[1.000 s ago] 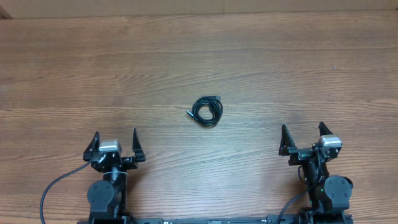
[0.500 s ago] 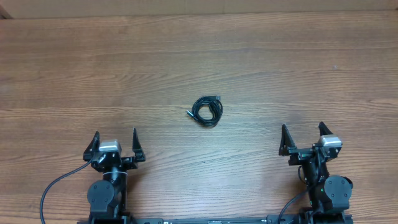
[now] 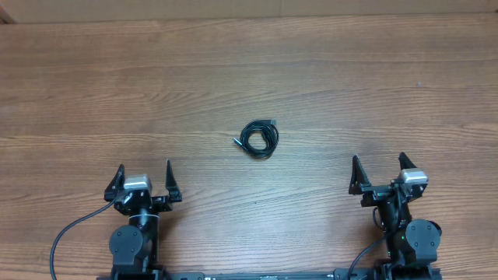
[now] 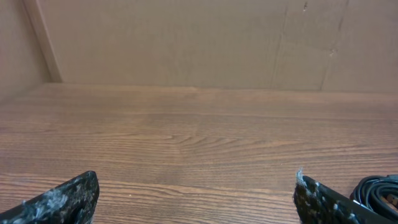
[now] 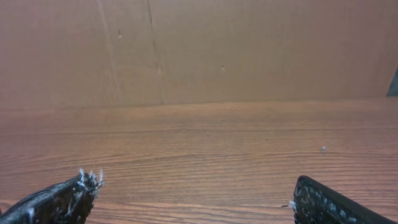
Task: Untangle cables
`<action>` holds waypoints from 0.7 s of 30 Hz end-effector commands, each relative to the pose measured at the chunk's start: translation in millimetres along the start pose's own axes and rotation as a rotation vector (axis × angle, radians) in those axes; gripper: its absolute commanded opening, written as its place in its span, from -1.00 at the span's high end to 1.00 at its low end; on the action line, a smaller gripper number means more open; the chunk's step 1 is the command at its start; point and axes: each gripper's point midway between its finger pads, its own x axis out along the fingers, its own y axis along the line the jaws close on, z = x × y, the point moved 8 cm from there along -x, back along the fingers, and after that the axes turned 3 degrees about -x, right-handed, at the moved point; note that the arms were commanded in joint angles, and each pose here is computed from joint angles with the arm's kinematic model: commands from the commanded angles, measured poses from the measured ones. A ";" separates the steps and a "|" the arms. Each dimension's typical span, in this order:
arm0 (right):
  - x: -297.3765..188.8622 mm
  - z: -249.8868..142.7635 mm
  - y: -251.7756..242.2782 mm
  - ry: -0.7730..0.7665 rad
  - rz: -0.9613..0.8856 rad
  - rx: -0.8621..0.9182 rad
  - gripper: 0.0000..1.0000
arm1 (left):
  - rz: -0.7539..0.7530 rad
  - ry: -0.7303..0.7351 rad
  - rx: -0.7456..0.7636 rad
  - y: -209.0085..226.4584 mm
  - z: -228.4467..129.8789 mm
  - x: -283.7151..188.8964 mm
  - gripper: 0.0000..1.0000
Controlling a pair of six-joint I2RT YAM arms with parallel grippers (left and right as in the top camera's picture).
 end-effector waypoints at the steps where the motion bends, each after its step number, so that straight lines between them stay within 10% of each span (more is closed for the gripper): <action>1: 0.3 -2.1 -1.5 -0.003 -0.013 0.004 -1.00 | -0.012 -0.002 -0.006 -1.4 -0.7 -0.2 -0.99; 9: 0.3 -2.1 -1.5 -0.003 -0.013 0.004 -1.00 | -0.027 -0.004 -0.023 -2.7 -0.3 -0.2 -0.99; 14: 0.3 -2.1 -1.5 -0.003 -0.013 0.004 -1.00 | -0.617 0.008 -0.518 -52.3 27.3 -18.4 -0.99; 21: 0.3 -2.1 -1.5 -0.003 -0.013 0.004 -1.00 | -0.677 -0.325 -0.502 -49.0 80.3 -35.9 -1.00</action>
